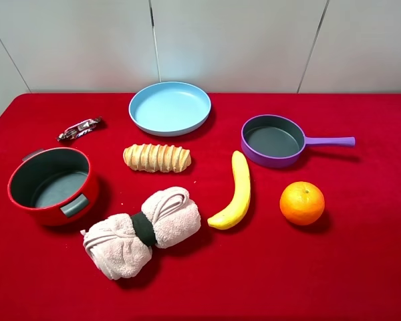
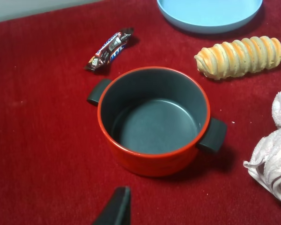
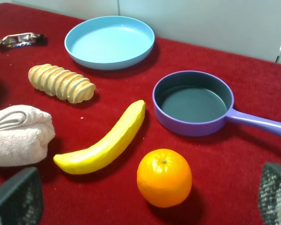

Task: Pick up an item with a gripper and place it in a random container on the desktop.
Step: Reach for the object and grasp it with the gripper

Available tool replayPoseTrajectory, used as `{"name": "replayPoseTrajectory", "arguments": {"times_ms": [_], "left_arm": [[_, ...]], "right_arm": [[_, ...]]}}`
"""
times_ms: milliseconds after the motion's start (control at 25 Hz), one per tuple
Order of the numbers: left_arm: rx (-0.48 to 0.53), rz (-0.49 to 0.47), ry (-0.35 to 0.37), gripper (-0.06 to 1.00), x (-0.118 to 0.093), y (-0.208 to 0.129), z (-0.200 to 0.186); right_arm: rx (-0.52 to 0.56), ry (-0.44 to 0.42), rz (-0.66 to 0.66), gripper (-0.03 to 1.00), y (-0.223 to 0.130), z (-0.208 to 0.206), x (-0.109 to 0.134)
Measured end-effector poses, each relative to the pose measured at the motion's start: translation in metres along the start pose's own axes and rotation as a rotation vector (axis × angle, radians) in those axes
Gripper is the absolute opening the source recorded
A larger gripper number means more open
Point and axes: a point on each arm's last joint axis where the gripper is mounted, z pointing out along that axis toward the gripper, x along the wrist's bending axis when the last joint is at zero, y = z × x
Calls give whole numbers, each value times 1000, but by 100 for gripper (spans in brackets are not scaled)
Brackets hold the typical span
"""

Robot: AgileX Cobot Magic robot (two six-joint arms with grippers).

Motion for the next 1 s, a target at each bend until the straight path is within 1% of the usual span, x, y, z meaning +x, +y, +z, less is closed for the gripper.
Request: {"name": "replayPoseTrajectory", "arguments": {"times_ms": [1000], "left_arm": [[0,0,0,98,0,0,0]], "right_arm": [[0,0,0,69,0,0,0]]}}
